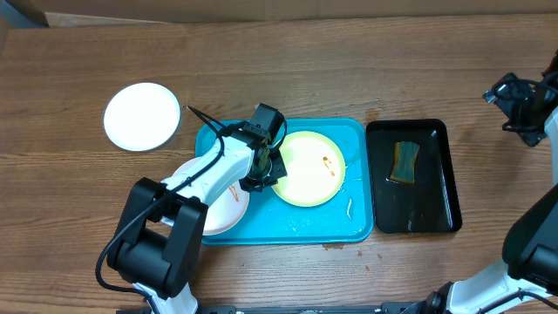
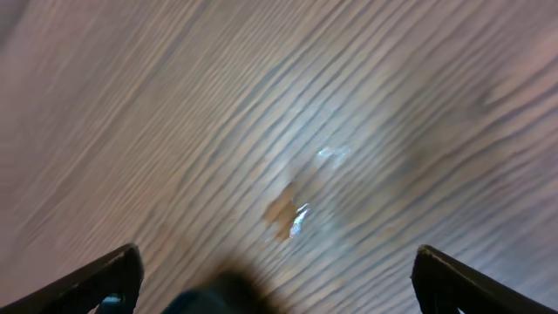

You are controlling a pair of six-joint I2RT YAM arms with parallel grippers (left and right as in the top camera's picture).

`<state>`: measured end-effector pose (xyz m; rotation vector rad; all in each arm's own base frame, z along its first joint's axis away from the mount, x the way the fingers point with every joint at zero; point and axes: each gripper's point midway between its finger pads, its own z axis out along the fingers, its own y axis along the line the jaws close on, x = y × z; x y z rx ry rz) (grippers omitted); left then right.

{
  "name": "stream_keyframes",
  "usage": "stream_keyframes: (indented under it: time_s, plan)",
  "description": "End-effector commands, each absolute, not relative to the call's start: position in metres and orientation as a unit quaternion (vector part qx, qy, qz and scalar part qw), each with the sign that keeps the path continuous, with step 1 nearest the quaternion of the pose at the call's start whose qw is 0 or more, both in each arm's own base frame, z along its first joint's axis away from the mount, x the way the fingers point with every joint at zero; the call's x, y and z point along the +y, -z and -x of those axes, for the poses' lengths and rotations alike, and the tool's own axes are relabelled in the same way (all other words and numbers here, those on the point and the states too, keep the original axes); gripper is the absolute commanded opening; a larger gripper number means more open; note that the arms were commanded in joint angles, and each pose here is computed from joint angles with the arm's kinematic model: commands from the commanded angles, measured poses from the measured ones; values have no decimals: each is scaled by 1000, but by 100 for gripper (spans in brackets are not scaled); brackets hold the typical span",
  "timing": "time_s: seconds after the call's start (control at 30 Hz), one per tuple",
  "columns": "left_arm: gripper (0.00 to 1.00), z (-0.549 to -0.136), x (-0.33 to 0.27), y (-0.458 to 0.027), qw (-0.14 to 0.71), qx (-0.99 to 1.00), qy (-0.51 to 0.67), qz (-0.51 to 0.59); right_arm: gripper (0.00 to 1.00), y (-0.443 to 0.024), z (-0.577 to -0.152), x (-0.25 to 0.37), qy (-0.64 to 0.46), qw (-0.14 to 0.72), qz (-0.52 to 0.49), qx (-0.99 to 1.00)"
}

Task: Clean dirty plates on tray and stack at the side
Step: 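Lower the right gripper into the black basin and grasp the sponge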

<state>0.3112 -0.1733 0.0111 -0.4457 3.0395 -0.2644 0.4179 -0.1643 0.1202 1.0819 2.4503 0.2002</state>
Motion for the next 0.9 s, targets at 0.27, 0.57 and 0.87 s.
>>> stream_keyframes:
  time_s: [0.27, 0.57, 0.87]
  plan:
    - [4, -318, -173, -19, 44, 988, 85, 123, 100, -117, -405, -79, -139, 149, -272, 941]
    - [4, -318, -173, -19, 45, 988, 87, 119, 100, -101, -358, -14, -83, 30, -192, 977]
    - [4, -319, -174, -19, 46, 988, 88, 116, 98, -85, -335, 4, -7, -7, -164, 986]
